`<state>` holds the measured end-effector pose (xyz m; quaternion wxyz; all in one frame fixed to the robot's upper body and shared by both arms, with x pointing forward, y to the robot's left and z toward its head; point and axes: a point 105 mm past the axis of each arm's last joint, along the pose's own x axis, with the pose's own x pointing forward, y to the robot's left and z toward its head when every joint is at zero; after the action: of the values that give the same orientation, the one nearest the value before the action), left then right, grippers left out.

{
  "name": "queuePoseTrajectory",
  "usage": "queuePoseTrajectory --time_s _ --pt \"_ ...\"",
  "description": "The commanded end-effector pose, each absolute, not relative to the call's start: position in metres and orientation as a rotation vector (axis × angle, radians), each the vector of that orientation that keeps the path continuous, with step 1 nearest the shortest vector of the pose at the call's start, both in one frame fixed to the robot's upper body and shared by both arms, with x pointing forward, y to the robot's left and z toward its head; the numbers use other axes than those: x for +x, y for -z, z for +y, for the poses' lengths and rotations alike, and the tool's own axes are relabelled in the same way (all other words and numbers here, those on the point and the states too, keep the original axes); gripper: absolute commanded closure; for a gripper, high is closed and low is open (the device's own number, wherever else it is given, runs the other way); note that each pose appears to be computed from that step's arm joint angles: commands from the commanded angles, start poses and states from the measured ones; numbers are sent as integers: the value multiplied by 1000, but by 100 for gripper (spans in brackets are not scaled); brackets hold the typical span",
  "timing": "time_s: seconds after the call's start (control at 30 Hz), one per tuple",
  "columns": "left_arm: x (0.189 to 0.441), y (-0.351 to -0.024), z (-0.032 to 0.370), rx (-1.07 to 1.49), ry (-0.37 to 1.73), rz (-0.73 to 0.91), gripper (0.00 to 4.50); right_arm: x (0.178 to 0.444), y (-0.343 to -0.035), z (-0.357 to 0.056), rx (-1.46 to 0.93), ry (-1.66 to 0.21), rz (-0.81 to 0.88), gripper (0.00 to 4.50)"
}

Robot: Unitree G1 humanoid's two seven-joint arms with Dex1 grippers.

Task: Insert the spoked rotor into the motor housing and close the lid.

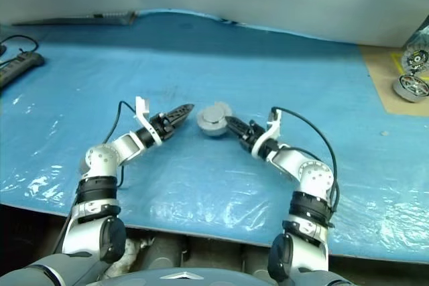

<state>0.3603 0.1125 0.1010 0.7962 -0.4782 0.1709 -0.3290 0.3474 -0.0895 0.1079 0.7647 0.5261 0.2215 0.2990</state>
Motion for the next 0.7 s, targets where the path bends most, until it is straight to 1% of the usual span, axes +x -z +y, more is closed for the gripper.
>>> queuePoseTrajectory --time_s 0.03,0.2,0.4,0.7 --pt "354 -114 109 -1066 736 334 0 359 -134 -83 1145 -730 391 339" --pt "350 -120 103 -1147 752 303 0 365 -143 -74 1134 -772 380 339" --pt "352 -119 96 -1198 747 302 0 362 -148 -65 1131 -821 386 339" --pt "361 -124 96 -1308 763 243 0 352 -149 -59 1133 -859 405 339"
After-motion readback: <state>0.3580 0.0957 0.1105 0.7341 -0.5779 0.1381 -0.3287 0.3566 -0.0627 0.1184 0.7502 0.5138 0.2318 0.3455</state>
